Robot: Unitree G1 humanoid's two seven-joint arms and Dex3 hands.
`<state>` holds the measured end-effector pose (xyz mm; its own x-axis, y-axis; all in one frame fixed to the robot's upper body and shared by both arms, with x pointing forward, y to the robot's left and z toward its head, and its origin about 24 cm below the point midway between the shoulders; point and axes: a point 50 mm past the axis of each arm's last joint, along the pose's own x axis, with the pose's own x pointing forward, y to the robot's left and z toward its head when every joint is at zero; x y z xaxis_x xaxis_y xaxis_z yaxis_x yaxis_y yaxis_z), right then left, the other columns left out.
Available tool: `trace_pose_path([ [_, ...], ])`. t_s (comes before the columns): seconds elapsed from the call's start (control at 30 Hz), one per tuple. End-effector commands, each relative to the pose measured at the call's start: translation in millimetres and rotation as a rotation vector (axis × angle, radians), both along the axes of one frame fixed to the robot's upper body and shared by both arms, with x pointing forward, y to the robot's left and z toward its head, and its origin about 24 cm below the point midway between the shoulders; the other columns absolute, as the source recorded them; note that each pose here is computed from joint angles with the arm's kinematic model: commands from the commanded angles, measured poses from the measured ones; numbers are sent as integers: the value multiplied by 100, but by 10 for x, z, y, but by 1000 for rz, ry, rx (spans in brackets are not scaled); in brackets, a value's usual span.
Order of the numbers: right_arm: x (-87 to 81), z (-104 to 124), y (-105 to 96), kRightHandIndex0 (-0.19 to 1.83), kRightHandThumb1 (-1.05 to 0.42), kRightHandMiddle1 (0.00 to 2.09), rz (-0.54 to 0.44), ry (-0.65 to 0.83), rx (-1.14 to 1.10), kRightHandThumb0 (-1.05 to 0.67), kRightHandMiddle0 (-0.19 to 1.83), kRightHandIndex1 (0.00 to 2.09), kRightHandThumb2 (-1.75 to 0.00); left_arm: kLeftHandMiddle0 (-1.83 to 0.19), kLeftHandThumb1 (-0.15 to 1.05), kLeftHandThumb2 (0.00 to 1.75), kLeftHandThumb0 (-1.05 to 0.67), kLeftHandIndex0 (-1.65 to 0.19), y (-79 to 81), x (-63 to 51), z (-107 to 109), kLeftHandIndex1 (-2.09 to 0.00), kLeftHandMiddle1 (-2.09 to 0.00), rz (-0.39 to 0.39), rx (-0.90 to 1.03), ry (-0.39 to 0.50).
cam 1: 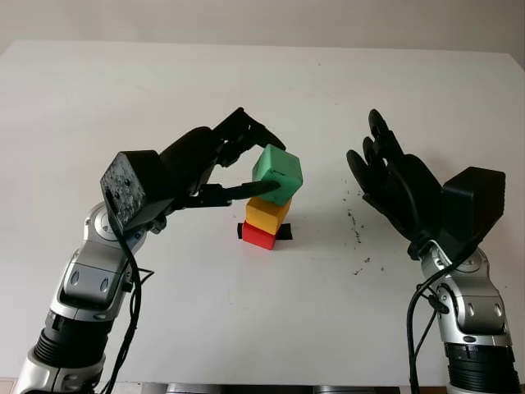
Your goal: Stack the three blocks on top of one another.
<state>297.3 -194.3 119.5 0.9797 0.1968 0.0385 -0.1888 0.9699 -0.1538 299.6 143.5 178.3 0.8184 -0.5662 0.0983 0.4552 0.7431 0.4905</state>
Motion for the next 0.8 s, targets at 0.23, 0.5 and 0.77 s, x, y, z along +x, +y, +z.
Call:
trace_pose_path([
  [0.23, -2, 32, -32, -19, -105, 1, 2, -12, -14, -67, -19, 0, -42, -12, 105, 36, -48, -6, 47, -48, -30, -188, -6, 8, 34, -3],
  [0.5, -1, 41, -36, -19, -105, 1, 7, -15, -15, -67, -19, 0, -41, -13, 105, 31, -49, -19, 61, -62, -19, -175, -6, 45, 41, 15],
  [0.77, 1, 48, -34, -19, -105, 2, 8, -20, -46, -67, -19, 0, -42, -13, 105, 27, -49, -18, 64, -75, -11, -174, -5, 43, 41, 24],
])
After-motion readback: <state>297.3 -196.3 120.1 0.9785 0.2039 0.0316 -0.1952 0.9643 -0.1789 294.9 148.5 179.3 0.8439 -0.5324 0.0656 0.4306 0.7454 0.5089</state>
